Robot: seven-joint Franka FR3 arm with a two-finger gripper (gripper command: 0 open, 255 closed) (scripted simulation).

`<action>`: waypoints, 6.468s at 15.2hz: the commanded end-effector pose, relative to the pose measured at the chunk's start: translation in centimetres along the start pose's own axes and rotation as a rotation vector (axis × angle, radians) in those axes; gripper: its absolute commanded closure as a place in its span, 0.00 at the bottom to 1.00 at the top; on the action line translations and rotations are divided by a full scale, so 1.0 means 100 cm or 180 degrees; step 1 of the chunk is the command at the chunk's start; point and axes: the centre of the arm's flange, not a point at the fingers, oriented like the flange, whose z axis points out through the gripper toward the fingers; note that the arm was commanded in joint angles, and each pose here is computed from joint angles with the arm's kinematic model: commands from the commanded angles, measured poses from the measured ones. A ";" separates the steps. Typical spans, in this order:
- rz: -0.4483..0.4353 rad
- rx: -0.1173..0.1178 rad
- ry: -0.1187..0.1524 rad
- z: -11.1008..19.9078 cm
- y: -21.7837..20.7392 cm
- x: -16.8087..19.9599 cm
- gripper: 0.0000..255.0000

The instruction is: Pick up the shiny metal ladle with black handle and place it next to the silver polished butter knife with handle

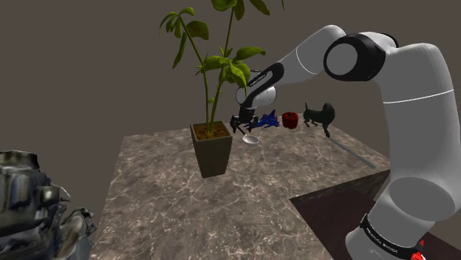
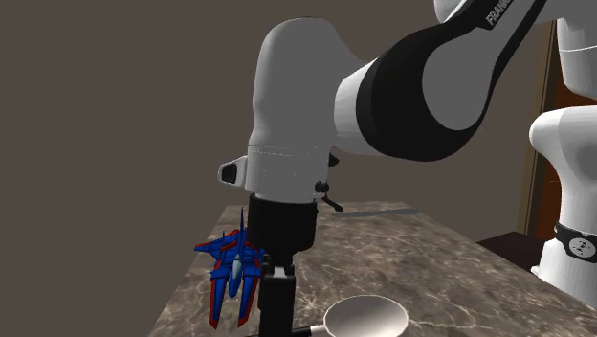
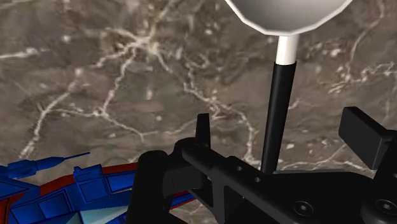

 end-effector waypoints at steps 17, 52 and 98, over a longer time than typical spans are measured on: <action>0.0000 0.0000 0.0001 -0.004 -0.001 0.000 1.00; 0.0000 0.0000 0.0001 -0.138 0.138 -0.115 1.00; 0.0000 0.0000 0.0001 -0.067 0.291 -0.250 0.00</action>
